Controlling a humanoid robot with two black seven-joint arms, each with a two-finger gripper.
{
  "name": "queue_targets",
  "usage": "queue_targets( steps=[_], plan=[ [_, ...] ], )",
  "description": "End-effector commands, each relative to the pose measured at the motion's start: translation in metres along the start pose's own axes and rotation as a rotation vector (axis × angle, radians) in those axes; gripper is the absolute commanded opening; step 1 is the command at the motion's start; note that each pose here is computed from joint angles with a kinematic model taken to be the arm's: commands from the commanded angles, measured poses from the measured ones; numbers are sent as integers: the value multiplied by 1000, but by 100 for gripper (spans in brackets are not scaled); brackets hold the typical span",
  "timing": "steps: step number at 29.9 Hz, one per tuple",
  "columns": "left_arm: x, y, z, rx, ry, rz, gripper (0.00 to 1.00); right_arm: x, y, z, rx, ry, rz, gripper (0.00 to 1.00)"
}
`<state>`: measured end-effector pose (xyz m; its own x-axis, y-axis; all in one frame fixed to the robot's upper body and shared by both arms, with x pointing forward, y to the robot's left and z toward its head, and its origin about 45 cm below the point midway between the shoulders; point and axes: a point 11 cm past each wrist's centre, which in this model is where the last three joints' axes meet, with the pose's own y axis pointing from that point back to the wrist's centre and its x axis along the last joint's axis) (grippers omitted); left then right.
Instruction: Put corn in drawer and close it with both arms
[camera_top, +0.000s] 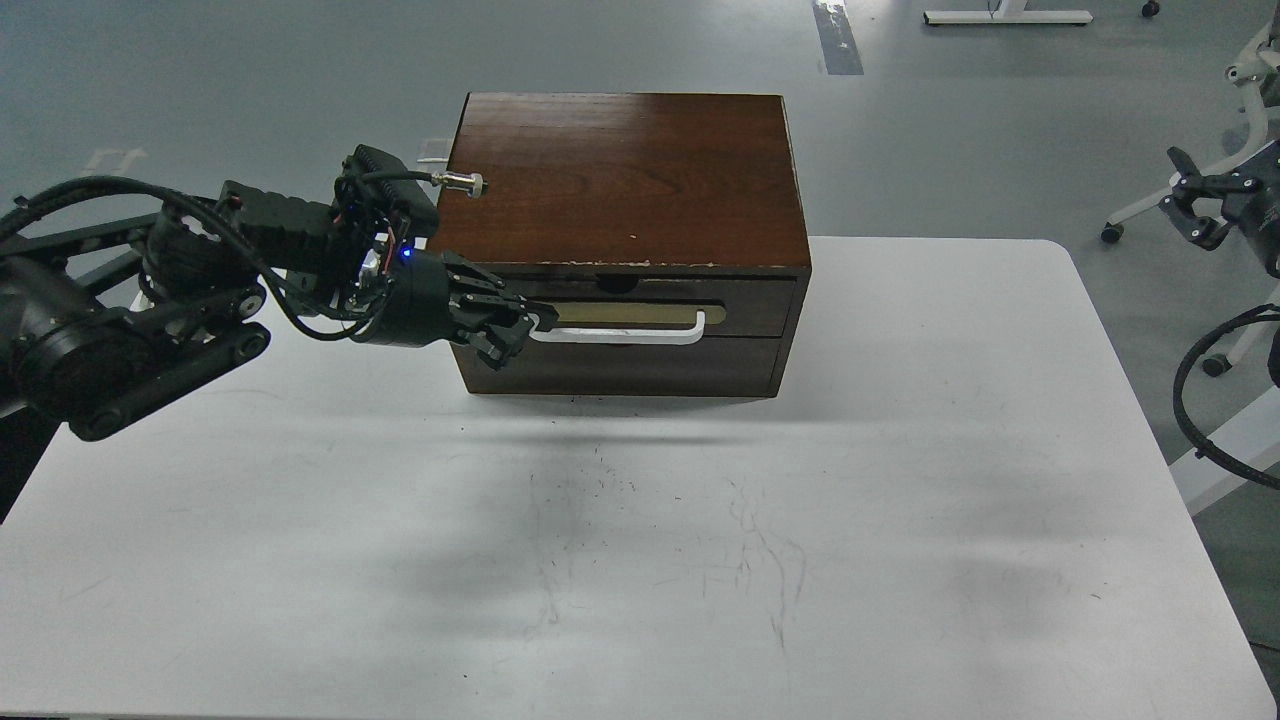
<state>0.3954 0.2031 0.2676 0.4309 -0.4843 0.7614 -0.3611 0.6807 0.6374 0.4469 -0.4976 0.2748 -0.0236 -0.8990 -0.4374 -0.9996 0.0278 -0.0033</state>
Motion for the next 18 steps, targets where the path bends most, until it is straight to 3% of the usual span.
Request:
queue_targets(
  steps=[1, 4, 8, 10, 12, 13, 14, 18],
  plan=[
    [15, 14, 3, -18, 26, 50, 0, -1, 0, -1, 1, 0, -1, 100],
    [45, 31, 4, -51, 111, 163, 0, 0, 0, -2, 7, -1, 0, 100],
    [94, 66, -5, -203, 465, 470, 0, 0, -1, -14, 48, -21, 2, 100],
    [104, 76, -9, -257, 575, 553, 6, 0, -1, -17, 58, -29, 2, 100],
    [118, 91, -18, -345, 749, 686, 39, 0, -1, -19, 67, -35, 3, 100],
    [125, 102, -28, -399, 872, 780, 76, 1, -1, -20, 68, -32, 3, 100],
    [128, 113, -41, -447, 993, 869, 97, 1, -1, -20, 69, -33, 5, 100],
    [125, 136, -73, -509, 1194, 1039, 97, 1, -1, -21, 72, -34, 6, 100]
  ],
)
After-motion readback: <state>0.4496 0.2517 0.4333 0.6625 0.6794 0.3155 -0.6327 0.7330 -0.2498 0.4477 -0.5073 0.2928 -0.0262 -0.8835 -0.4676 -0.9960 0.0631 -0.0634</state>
